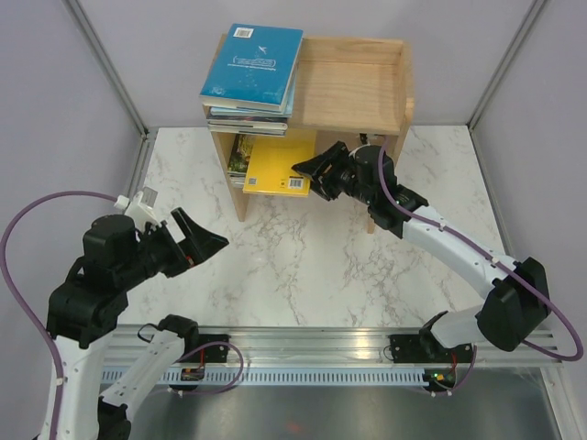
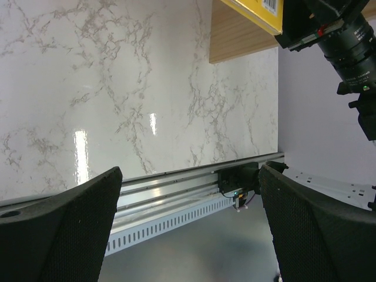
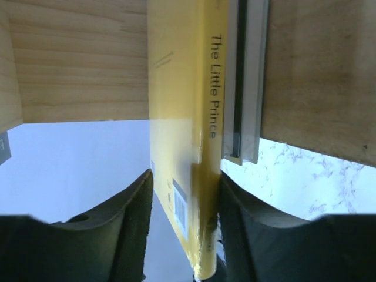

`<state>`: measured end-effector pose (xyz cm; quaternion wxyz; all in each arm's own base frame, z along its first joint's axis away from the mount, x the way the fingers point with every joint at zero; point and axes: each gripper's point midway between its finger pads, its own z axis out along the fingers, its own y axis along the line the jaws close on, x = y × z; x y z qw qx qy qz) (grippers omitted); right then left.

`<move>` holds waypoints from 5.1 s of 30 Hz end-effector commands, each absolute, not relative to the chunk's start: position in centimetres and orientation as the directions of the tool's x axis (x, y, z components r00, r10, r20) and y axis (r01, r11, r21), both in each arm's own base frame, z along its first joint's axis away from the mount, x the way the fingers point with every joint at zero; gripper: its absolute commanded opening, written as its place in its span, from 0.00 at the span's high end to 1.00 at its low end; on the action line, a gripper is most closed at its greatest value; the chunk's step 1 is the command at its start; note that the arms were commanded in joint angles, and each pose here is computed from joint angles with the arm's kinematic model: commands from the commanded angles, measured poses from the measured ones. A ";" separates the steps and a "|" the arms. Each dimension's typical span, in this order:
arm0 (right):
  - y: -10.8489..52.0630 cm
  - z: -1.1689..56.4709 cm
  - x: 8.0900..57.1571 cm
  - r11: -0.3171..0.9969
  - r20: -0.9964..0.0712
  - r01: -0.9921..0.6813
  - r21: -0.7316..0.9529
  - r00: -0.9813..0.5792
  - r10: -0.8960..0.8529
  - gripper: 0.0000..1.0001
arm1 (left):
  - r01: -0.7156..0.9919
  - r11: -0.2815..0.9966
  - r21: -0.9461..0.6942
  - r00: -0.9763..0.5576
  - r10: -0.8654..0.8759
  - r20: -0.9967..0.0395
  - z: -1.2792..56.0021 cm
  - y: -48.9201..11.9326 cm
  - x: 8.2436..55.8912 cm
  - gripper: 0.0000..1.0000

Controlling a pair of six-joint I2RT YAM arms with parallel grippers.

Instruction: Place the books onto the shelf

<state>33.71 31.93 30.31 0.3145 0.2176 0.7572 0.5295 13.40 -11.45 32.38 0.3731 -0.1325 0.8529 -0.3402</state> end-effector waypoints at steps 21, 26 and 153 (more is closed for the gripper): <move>33.9 32.3 37.4 0.372 -0.300 -0.046 0.927 -0.687 0.662 0.28 | 0.035 0.703 -0.710 -0.683 -0.502 -0.531 32.3 -11.8 12.9 0.00; 30.8 31.2 35.2 0.408 -0.318 -0.022 0.913 -0.663 0.678 0.02 | 0.031 0.707 -0.707 -0.685 -0.500 -0.530 31.8 -11.8 13.1 0.00; 13.6 28.5 16.9 0.780 -0.709 -0.164 0.604 -0.558 0.432 0.02 | -0.103 0.992 -0.076 -0.161 -0.092 -0.983 11.3 0.3 36.2 0.04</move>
